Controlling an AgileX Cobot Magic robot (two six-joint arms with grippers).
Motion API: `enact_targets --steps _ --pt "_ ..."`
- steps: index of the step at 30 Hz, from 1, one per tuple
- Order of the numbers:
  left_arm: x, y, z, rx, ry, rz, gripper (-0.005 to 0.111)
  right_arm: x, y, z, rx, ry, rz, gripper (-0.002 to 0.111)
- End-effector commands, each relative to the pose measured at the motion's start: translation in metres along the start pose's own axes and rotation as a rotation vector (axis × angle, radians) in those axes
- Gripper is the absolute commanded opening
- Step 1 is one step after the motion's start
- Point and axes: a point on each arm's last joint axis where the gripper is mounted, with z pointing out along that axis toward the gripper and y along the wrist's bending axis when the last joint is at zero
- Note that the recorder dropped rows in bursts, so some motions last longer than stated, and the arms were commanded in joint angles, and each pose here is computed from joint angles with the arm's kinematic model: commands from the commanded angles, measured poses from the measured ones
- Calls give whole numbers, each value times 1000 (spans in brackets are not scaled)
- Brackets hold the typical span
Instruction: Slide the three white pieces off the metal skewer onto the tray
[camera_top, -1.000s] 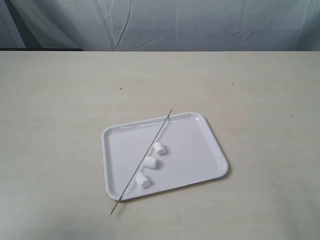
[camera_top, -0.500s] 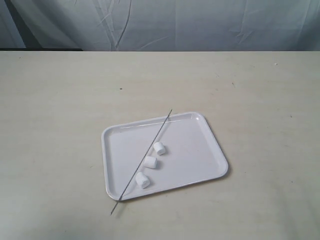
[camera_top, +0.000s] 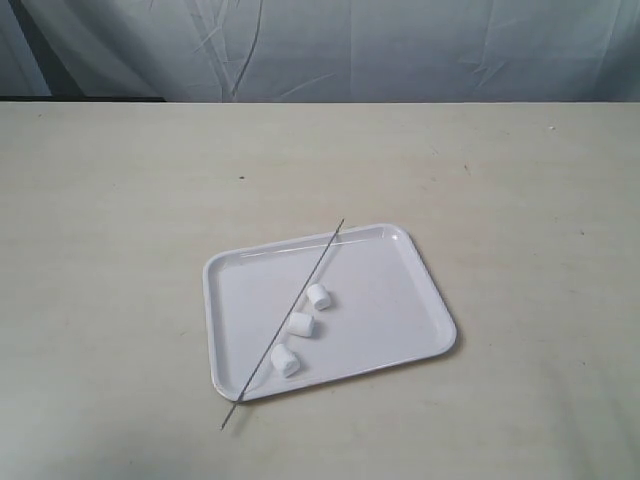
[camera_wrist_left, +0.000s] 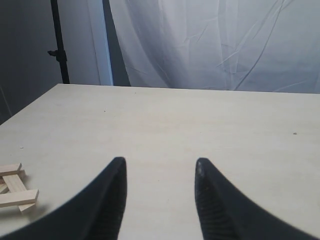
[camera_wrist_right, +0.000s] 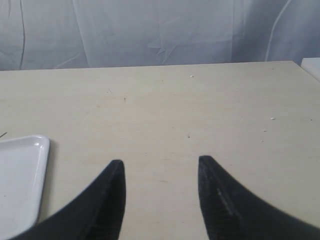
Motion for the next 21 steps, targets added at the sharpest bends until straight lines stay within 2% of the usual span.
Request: enact_targets --steps 1,21 --pt "1 0 0 7 1 4 42 -1 0 0 -1 -17 -6 45" --pt "1 0 0 7 1 4 42 -1 0 0 -2 -19 -2 45"
